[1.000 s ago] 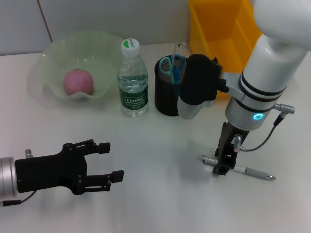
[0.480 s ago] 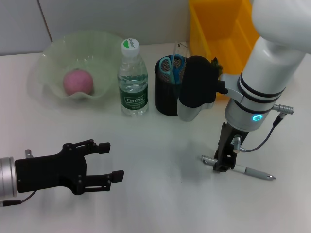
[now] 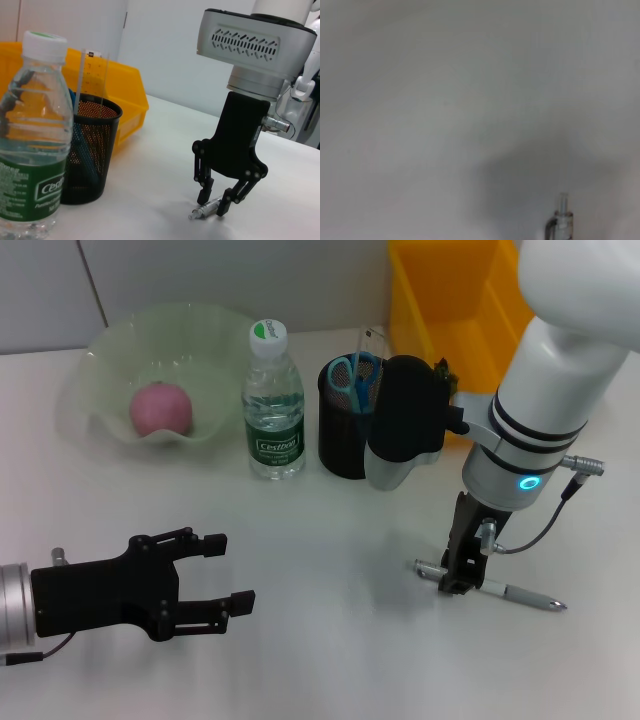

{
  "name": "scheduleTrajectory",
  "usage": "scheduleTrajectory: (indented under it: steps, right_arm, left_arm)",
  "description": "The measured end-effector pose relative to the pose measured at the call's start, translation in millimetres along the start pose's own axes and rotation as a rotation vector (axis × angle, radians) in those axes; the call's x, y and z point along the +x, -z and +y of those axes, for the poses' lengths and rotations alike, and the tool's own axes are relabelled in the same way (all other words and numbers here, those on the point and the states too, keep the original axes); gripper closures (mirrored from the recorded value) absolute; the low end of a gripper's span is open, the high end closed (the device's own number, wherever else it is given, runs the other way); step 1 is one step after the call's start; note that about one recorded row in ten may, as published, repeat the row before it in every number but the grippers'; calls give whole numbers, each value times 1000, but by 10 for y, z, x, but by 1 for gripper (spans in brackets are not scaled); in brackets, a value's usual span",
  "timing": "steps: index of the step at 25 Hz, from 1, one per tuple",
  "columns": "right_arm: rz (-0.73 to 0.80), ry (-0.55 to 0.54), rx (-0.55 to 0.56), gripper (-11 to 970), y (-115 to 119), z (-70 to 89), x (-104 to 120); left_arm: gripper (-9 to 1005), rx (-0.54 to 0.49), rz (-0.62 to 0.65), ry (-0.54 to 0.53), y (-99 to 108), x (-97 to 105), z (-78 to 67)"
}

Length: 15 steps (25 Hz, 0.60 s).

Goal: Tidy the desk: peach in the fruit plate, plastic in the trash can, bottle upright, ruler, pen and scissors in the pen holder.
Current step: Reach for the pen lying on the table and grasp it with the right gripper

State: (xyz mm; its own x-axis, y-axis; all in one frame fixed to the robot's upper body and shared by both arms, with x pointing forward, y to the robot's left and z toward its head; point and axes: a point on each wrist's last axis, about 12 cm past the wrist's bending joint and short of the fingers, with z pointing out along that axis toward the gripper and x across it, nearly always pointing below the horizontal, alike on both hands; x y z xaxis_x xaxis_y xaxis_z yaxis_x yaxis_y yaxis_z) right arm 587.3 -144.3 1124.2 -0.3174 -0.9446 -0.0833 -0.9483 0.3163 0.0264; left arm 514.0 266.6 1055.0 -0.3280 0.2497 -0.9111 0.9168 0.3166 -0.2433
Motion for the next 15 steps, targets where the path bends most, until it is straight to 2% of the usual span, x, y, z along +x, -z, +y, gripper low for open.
scheduleTrajectory:
  steps: [15]
  right_arm:
    - [-1,1,4,689,-14,0,4]
  left_arm:
    - [133,0,0,8,0,0,0]
